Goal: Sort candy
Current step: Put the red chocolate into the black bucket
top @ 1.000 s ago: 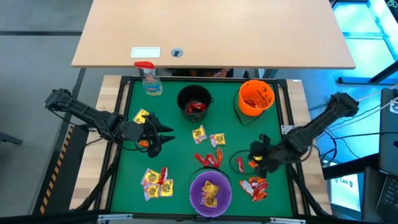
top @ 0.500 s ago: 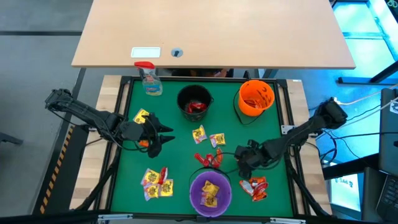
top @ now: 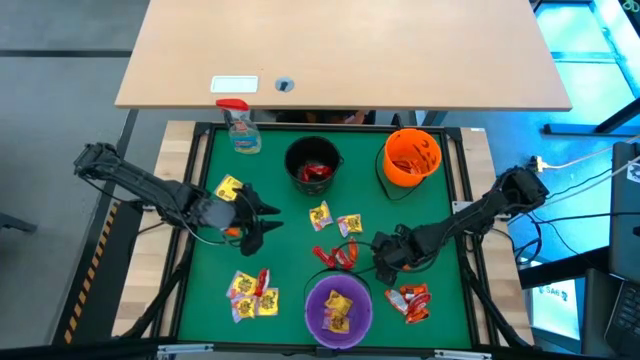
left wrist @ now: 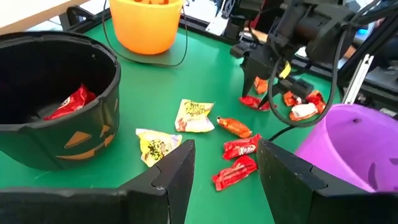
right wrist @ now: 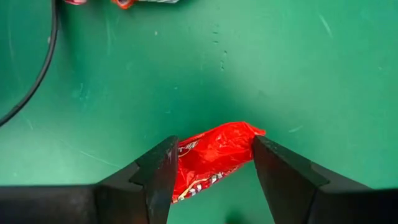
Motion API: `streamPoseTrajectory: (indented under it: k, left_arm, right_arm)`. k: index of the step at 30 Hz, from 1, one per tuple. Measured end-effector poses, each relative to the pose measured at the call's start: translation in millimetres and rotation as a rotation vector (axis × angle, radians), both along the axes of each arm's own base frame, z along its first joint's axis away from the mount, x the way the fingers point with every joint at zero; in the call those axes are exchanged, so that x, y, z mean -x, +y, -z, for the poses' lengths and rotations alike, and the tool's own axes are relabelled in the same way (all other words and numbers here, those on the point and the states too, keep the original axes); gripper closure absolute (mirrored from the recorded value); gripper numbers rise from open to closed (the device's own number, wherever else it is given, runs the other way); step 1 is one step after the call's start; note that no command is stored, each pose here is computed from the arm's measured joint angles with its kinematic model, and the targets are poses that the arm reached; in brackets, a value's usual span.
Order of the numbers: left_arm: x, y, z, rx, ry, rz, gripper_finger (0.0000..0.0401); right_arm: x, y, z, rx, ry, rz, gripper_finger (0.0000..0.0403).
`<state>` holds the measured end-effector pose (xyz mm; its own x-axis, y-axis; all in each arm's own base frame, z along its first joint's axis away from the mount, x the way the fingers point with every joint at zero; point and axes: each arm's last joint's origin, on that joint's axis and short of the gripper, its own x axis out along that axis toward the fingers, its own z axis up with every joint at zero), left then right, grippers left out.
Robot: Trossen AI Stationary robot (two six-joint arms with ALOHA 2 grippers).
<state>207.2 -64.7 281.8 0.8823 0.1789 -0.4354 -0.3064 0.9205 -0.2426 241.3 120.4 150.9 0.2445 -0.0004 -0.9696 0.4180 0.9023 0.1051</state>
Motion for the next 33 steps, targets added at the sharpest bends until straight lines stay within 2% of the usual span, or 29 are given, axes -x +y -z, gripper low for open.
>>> streamPoseTrajectory:
  k: [16, 21, 26, 33]
  left_arm:
    - [-1, 0, 1, -0.007, 0.007, 0.000, 0.0238]
    - [-1, 0, 1, -0.007, 0.008, -0.001, 0.0238]
    - [-1, 0, 1, -0.008, 0.008, 0.000, 0.0238]
    - [-1, 0, 1, -0.008, 0.008, -0.001, 0.0238]
  right_arm:
    - [4, -1, -2, -0.014, 0.037, 0.002, 0.0194]
    - [5, -1, -19, 0.002, 0.043, 0.007, 0.0194]
    - [7, -4, -33, 0.010, 0.006, 0.073, 0.0194]
    - [15, -6, -18, -0.018, 0.059, 0.120, 0.0194]
